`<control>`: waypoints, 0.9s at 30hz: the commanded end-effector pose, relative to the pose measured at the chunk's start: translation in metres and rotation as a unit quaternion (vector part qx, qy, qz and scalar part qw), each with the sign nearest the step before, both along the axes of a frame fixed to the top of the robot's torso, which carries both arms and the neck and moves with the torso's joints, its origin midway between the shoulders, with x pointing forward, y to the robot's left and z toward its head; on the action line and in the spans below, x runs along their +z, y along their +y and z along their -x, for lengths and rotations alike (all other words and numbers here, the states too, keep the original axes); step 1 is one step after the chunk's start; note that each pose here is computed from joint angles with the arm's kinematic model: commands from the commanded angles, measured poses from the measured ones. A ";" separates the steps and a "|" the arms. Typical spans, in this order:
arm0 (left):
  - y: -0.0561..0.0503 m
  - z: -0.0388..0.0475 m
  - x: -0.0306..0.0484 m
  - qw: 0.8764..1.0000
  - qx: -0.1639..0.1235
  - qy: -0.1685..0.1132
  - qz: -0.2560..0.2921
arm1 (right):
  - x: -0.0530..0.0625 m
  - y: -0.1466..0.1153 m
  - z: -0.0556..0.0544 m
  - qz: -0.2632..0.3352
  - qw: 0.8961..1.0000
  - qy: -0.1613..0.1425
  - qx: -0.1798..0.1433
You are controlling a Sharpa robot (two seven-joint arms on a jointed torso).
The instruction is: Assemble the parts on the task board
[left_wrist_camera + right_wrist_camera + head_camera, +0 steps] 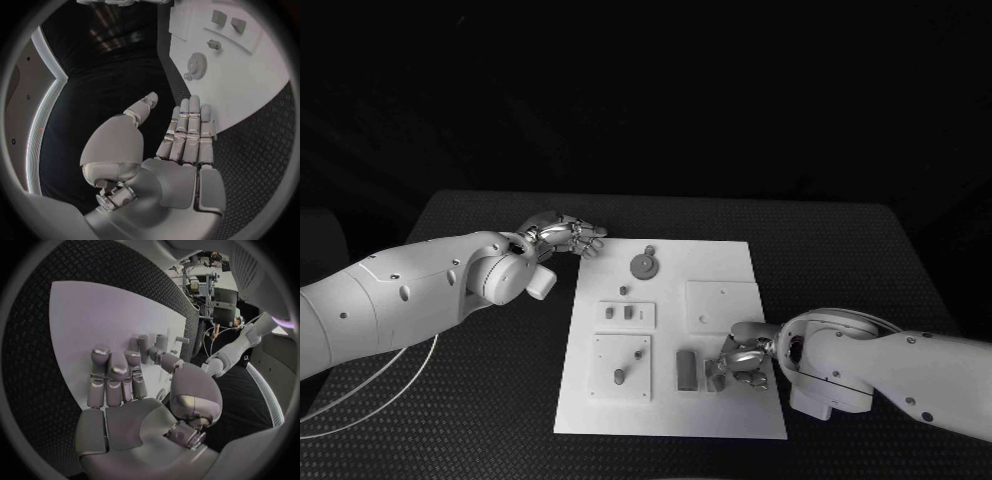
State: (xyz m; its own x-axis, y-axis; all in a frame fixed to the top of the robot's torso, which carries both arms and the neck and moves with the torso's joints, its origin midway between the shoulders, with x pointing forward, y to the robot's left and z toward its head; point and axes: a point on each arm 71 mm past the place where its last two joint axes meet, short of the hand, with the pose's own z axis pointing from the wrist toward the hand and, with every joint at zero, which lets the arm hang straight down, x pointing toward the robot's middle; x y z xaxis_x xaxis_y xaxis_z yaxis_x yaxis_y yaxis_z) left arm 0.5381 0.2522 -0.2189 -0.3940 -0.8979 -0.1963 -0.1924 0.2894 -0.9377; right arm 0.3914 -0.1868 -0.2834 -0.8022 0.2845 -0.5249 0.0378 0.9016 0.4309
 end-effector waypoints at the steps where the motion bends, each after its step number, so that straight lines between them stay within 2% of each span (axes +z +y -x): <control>1: -0.002 0.0005 0.0005 1.000 -0.010 -0.001 0.002 | 0.000 0.005 0.002 -0.009 1.000 0.003 0.020; 27: -0.002 0.0006 0.0002 1.000 -0.010 0.000 0.001 | 0.001 0.005 0.001 -0.019 0.999 0.005 0.026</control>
State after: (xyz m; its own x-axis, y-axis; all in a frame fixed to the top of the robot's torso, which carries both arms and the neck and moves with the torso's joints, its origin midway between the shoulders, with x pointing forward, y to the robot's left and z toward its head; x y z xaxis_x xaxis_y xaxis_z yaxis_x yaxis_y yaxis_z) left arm 0.5380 0.2525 -0.2192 -0.3950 -0.8973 -0.1970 -0.1949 0.2914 -0.9366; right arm 0.3919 -0.1859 -0.2837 -0.8085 0.2756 -0.5200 0.0208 0.8964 0.4428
